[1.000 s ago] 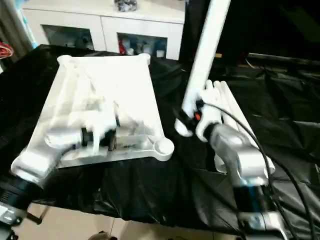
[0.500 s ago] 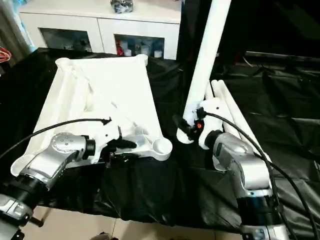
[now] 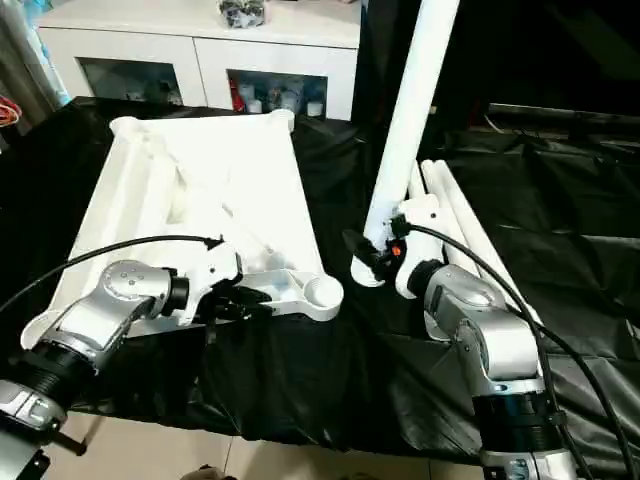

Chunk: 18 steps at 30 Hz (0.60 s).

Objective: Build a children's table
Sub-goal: Insert table leg to table base

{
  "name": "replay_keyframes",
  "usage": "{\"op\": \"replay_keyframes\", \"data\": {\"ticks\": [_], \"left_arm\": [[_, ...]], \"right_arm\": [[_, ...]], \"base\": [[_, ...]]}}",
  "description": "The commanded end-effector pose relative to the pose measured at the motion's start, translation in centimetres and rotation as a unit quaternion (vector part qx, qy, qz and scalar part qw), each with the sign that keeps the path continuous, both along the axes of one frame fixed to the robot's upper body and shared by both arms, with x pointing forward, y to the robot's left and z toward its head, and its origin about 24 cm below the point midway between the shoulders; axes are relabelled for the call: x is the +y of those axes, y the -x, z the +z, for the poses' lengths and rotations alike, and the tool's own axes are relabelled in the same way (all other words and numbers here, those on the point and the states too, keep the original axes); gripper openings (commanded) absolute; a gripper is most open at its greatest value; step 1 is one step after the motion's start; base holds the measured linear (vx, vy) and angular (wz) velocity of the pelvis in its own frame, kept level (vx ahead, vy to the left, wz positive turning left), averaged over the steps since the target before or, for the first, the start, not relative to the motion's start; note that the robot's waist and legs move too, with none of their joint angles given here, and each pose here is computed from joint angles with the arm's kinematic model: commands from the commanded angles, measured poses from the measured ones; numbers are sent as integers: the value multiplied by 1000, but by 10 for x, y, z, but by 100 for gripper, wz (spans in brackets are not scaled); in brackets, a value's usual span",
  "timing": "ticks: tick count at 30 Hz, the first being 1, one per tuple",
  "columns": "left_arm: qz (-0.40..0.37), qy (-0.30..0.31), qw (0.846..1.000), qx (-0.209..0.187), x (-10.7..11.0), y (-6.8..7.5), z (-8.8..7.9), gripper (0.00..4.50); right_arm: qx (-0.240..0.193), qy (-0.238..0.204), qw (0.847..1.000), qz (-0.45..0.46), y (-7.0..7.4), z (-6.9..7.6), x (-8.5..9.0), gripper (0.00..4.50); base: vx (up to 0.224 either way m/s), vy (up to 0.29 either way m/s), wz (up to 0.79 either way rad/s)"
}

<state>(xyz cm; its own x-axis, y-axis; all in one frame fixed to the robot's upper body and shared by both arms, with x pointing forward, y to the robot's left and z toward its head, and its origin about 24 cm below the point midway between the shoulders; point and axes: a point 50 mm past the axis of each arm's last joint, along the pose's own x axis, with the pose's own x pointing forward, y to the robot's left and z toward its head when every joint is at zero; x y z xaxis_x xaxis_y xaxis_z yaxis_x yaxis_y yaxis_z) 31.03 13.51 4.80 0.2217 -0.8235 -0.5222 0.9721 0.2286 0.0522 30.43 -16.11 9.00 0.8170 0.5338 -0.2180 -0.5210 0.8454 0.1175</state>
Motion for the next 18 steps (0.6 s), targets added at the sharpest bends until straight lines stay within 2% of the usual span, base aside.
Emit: {"op": "replay_keyframes", "data": {"ticks": [1, 5, 8, 9, 10, 18], "left_arm": [[-1, -28, 999, 22, 5, 3, -11, 26], [-7, -28, 999, 26, 5, 4, -11, 4], [-17, -25, 999, 30, 1, 5, -10, 0], [-33, -21, 999, 25, -9, 7, -11, 0], [-34, -21, 999, 25, -10, 7, -11, 0], [-42, 8, 999, 1, -42, 6, -10, 0]], "right_arm": [[-7, -2, 1000, 15, 2, 4, 3, 193], [-2, -9, 999, 36, 4, 5, 6, 193], [9, -30, 996, 82, 9, 5, 11, 193], [20, -45, 992, 115, 12, 5, 12, 193], [20, -45, 992, 116, 12, 5, 12, 193], [33, -30, 994, 103, -1, -5, 11, 193]], "base": [[0, 0, 0], [0, 0, 0], [0, 0, 0], [0, 0, 0], [0, 0, 0], [0, 0, 0]]}}
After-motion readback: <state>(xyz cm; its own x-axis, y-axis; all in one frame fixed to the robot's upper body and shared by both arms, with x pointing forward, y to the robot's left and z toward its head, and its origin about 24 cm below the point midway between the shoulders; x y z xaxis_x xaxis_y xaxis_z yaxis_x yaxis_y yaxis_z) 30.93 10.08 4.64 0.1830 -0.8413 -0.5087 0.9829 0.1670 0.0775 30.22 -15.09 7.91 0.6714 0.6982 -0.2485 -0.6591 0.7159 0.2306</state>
